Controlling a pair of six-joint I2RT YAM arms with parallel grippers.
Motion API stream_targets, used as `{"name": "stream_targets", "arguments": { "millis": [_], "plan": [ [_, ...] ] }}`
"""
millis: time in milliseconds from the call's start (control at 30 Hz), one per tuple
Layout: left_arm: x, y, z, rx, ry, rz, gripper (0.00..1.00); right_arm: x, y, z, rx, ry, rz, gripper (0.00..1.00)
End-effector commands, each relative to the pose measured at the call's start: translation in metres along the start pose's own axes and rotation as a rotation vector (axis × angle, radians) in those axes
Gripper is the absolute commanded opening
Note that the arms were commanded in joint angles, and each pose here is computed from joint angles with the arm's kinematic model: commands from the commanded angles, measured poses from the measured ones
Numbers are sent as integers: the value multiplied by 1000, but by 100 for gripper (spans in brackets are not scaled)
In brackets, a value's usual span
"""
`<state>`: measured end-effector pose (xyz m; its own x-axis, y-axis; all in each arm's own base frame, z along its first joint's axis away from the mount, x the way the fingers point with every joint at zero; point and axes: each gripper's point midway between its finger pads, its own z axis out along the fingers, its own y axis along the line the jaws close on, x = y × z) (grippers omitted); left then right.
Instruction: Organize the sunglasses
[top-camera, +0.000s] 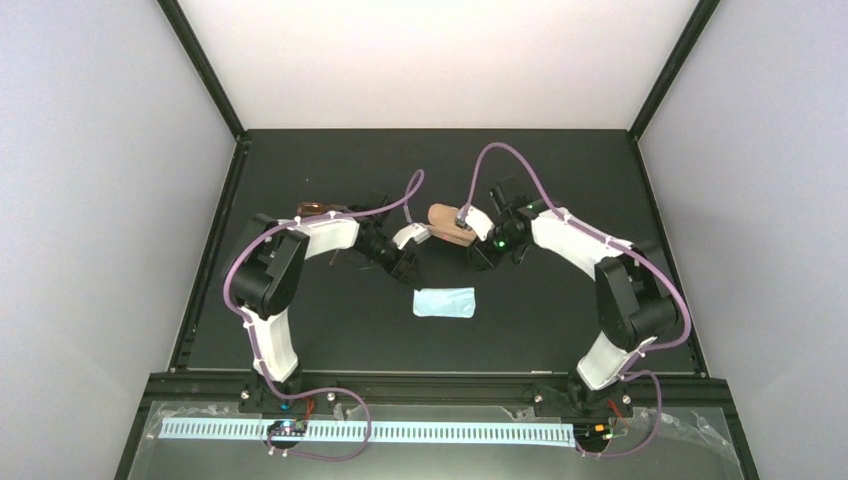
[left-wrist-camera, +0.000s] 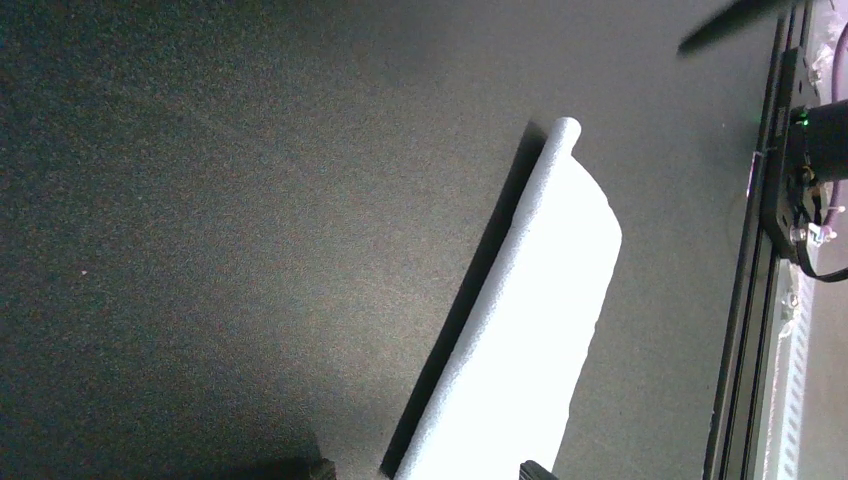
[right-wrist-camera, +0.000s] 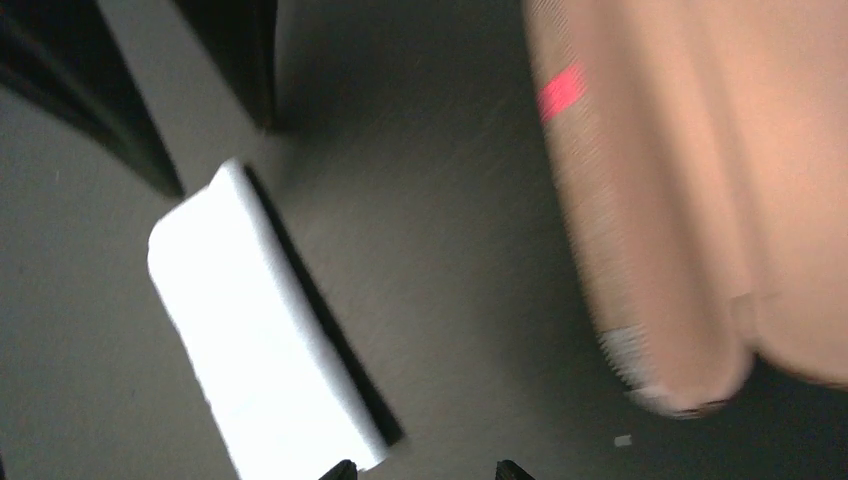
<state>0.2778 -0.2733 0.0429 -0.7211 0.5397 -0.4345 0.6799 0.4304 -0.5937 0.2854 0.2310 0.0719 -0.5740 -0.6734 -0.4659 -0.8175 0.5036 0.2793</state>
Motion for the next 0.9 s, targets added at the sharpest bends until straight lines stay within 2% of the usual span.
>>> {"name": "stream_targets", "arguments": {
  "millis": [0,233,433,633,867],
  "plan": [
    [-21,-7,-17,-14,-59,43,48,-49,-22,-41,135,-138,-35,38],
    [-26,-4,-32,-45,-84,62,52,-85,-40,-47,175,-179,-47,47],
    [-30,2,-50,-83,-121,64,55,-102,-51,-29,128,-156,-31,53],
    [-32,8,-62,-96,-157,49,56,-105,-47,-8,20,-118,-15,58],
    [-34,9,-67,-93,-172,45,57,-99,-39,17,-55,-60,-14,58]
  ]
}}
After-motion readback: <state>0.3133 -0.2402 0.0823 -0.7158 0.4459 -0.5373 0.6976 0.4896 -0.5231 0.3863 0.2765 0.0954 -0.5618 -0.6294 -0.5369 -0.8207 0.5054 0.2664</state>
